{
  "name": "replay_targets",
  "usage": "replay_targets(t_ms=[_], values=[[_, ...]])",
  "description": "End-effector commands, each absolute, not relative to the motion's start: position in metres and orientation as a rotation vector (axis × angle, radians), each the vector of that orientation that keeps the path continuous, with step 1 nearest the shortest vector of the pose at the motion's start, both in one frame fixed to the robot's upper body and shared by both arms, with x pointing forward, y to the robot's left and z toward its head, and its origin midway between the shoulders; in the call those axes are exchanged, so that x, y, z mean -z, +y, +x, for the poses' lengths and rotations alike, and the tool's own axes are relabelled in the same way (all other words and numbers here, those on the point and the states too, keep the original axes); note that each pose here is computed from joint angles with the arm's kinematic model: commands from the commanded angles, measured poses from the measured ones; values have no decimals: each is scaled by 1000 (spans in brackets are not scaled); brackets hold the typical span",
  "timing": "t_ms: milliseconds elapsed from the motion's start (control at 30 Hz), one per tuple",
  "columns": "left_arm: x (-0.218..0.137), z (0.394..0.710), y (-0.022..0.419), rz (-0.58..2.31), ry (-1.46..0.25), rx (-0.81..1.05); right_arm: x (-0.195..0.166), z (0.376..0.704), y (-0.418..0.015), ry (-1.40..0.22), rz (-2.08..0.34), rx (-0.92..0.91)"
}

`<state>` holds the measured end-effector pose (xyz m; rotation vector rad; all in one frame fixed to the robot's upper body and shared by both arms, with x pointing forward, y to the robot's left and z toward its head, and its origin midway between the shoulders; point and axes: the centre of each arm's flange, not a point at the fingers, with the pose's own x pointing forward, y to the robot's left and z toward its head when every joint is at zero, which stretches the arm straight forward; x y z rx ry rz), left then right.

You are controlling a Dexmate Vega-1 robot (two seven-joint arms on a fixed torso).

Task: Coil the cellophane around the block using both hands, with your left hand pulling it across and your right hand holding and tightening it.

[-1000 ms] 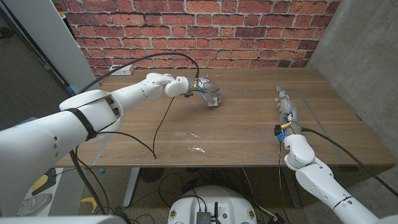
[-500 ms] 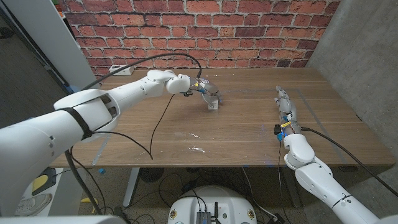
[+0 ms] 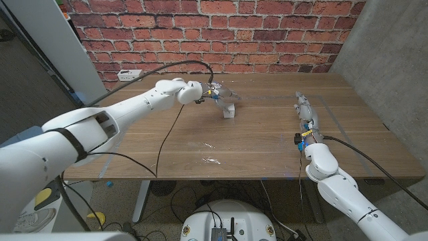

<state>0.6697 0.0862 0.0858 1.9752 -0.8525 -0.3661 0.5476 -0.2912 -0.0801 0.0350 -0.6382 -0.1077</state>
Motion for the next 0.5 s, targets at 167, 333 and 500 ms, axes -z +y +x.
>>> replay_targets(t_ms=[167,333,500], values=[[-91,636,110,1776,-912,150,75,544,-290,-600,-36,94],[-85,623,114,1739,-910,118,72,542,-290,-573,-95,83],[-77,610,117,1709,-888,108,70,540,-291,-544,-155,68]])
